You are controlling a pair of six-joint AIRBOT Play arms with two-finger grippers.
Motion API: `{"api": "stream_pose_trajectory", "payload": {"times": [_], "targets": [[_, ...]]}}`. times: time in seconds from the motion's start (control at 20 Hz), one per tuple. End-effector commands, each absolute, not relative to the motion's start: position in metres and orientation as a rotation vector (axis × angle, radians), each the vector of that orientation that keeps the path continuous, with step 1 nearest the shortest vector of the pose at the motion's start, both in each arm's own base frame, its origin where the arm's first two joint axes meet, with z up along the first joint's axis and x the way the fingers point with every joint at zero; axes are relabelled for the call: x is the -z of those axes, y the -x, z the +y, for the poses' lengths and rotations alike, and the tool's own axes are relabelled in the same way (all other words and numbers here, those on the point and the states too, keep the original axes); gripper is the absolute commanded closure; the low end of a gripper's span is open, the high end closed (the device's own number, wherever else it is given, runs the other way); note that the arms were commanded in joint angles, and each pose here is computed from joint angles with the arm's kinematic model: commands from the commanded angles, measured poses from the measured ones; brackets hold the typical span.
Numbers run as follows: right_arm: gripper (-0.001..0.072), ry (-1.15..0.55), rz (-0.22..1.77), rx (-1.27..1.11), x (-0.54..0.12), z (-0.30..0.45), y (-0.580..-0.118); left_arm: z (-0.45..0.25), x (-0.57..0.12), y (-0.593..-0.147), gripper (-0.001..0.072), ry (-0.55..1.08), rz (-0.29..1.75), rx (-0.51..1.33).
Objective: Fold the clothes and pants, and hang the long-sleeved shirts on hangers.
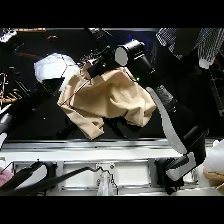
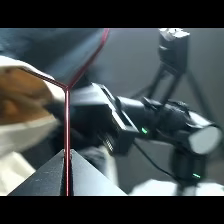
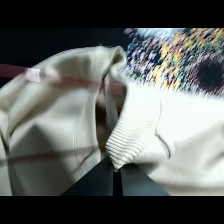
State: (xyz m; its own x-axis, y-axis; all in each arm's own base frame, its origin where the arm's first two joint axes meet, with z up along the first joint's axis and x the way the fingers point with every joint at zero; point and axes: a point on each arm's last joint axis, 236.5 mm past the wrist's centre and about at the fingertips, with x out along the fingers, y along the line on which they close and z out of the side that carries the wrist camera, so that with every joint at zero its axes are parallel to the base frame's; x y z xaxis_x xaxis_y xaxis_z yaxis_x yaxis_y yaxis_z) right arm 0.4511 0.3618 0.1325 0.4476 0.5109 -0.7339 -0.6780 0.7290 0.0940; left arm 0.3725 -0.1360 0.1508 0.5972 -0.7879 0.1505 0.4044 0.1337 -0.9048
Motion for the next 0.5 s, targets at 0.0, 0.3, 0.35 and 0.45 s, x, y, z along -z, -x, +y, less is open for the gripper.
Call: {"api": "stream_pose_trajectory", "payload": {"times": [0.0, 0.3, 0.35, 0.45], "targets": [[0.0682, 0.218, 0.727, -0.682, -0.143, 0.35, -0.483, -0.135, -0.15, -0.363, 0.0695, 1.256, 0.4, 1.046], [0.0682, 0.18, 0.739, -0.591, -0.137, 0.303, -0.517, -0.138, -0.15, -0.355, 0.0695, 1.331, 0.443, 1.102], [0.0682, 0.179, 0.744, -0.582, -0.136, 0.298, -0.519, -0.138, -0.153, -0.352, 0.0695, 1.347, 0.448, 1.121], [0.0682, 0.181, 0.743, -0.577, -0.136, 0.294, -0.521, -0.137, -0.166, -0.344, 0.0694, 1.395, 0.438, 1.178]]}}
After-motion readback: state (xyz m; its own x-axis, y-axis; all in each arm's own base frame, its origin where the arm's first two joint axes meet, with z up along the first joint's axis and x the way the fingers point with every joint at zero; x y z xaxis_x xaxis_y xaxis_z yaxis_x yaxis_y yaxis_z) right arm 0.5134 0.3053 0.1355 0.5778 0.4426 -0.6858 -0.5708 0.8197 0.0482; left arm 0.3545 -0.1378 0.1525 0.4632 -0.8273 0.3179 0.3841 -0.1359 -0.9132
